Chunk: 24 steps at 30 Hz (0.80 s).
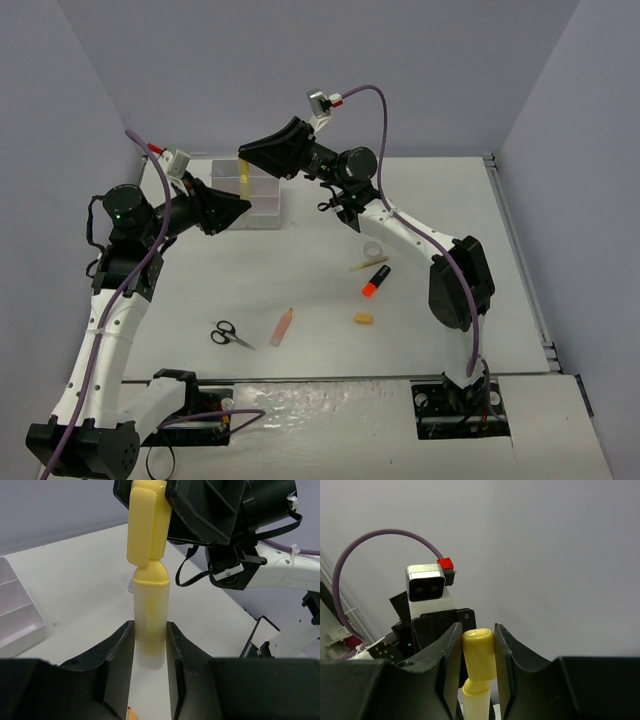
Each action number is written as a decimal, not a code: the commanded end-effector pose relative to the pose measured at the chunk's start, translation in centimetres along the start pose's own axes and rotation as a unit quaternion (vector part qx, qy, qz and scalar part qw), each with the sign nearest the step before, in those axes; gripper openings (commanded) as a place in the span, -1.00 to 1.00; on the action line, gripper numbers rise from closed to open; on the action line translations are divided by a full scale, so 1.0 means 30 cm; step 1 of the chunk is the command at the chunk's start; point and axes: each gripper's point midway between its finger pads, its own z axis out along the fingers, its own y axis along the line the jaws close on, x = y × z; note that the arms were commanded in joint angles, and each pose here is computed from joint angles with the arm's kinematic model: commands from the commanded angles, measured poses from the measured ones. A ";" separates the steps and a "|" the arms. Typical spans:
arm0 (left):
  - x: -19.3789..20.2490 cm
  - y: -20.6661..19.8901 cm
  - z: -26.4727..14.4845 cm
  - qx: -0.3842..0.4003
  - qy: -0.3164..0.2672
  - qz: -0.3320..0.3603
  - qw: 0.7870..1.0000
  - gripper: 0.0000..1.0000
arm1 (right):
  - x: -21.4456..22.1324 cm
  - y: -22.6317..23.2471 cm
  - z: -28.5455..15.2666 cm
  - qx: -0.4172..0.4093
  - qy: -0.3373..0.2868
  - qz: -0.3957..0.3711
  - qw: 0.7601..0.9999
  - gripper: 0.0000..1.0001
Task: Sort the stationery into containers
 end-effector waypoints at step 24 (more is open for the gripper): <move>-0.209 -0.164 -0.070 0.077 -0.104 0.104 0.986 -1.00 | 0.143 0.200 -0.059 -0.110 0.073 -0.044 0.990 -1.00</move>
